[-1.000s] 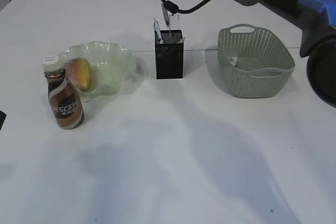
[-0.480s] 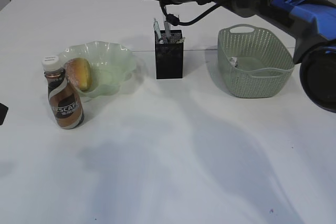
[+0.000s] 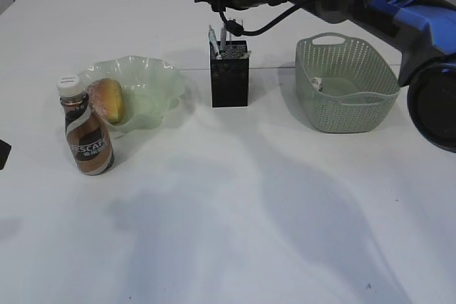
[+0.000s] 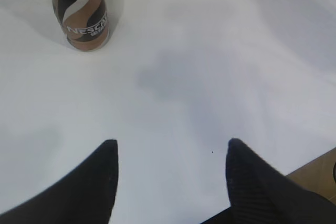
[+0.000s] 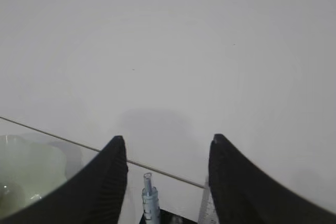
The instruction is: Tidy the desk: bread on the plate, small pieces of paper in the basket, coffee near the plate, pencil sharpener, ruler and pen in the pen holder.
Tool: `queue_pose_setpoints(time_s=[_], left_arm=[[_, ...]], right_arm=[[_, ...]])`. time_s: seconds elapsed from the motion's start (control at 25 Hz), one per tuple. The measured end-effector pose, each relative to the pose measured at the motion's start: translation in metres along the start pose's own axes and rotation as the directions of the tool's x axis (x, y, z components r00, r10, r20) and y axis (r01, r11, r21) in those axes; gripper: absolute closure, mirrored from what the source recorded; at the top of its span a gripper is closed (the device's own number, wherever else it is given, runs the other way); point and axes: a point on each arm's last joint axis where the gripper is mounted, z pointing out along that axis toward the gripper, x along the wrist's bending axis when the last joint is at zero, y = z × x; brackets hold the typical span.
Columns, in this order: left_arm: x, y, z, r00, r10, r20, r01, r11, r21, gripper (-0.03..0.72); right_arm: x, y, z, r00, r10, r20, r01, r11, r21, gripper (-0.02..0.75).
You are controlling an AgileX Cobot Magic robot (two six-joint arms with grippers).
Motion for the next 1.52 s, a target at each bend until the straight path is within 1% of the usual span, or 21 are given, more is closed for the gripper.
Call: queue_pose_setpoints(time_s=[0.08, 0.24, 0.48, 0.56, 0.68, 0.72, 0.8, 0.84, 0.88, 1.0, 1.08, 1.2, 1.32, 1.4, 1.44, 1.52], left_arm=[[0.000, 0.000, 0.000, 1.000, 0.000, 0.000, 0.000, 1.000, 0.000, 0.232], [0.000, 0.000, 0.000, 1.000, 0.000, 0.000, 0.000, 1.000, 0.000, 0.232], [0.000, 0.000, 0.000, 1.000, 0.000, 0.000, 0.000, 1.000, 0.000, 0.232], [0.000, 0.000, 0.000, 1.000, 0.000, 0.000, 0.000, 1.000, 0.000, 0.232], [0.000, 0.000, 0.000, 1.000, 0.000, 0.000, 0.000, 1.000, 0.000, 0.232], [0.000, 0.000, 0.000, 1.000, 0.000, 0.000, 0.000, 1.000, 0.000, 0.232], [0.000, 0.000, 0.000, 1.000, 0.000, 0.000, 0.000, 1.000, 0.000, 0.233], [0.000, 0.000, 0.000, 1.000, 0.000, 0.000, 0.000, 1.000, 0.003, 0.232], [0.000, -0.001, 0.000, 1.000, 0.000, 0.000, 0.000, 1.000, 0.008, 0.232], [0.000, -0.002, 0.000, 1.000, 0.000, 0.001, 0.000, 1.000, 0.018, 0.232], [0.000, -0.002, 0.000, 1.000, 0.000, 0.001, 0.000, 1.000, 0.018, 0.232], [0.000, -0.002, 0.000, 1.000, 0.000, 0.001, 0.000, 1.000, 0.018, 0.232], [0.000, -0.002, 0.000, 1.000, 0.000, 0.001, 0.000, 1.000, 0.023, 0.233], [0.000, -0.003, 0.000, 1.000, 0.000, 0.002, 0.000, 1.000, 0.031, 0.232], [0.000, -0.004, 0.000, 1.000, 0.000, 0.002, 0.000, 0.999, 0.039, 0.233], [-0.001, -0.005, 0.000, 1.000, -0.003, 0.006, 0.002, 0.998, 0.056, 0.232]], right_arm=[[0.000, 0.000, 0.000, 1.000, 0.000, 0.000, 0.000, 1.000, 0.000, 0.305], [0.000, 0.001, -0.001, 1.000, 0.006, -0.002, -0.006, 1.000, 0.008, 0.297], [0.000, 0.029, -0.027, 1.000, 0.008, 0.000, -0.008, 1.000, -0.015, 0.297], [0.000, 0.051, -0.050, 1.000, 0.010, 0.003, -0.010, 1.000, -0.025, 0.297], [0.000, 0.067, -0.073, 1.000, 0.013, 0.009, -0.013, 1.000, -0.003, 0.297], [-0.001, 0.075, -0.086, 1.000, 0.014, 0.013, -0.014, 1.000, 0.013, 0.302], [-0.001, 0.086, -0.105, 1.000, 0.015, 0.020, -0.015, 0.999, 0.041, 0.331], [-0.001, 0.087, -0.107, 1.000, 0.015, 0.020, -0.016, 0.999, 0.043, 0.339], [-0.002, 0.096, -0.125, 1.000, 0.017, 0.025, -0.018, 0.998, 0.060, 0.398], [-0.003, 0.113, -0.157, 1.000, 0.005, 0.028, -0.007, 0.998, 0.067, 0.514], [-0.003, 0.121, -0.176, 1.000, -0.001, 0.029, -0.002, 0.997, 0.073, 0.545], [-0.003, 0.135, -0.215, 1.000, 0.000, 0.028, -0.002, 0.996, 0.091, 0.562], [-0.003, 0.143, -0.248, 1.000, 0.003, 0.020, -0.005, 0.993, 0.120, 0.559], [-0.003, 0.144, -0.266, 1.000, 0.004, 0.010, -0.006, 0.988, 0.157, 0.533], [-0.001, 0.144, -0.279, 1.000, 0.011, -0.010, -0.009, 0.983, 0.183, 0.473], [0.001, 0.143, -0.289, 0.999, 0.020, -0.033, -0.012, 0.979, 0.201, 0.406]])
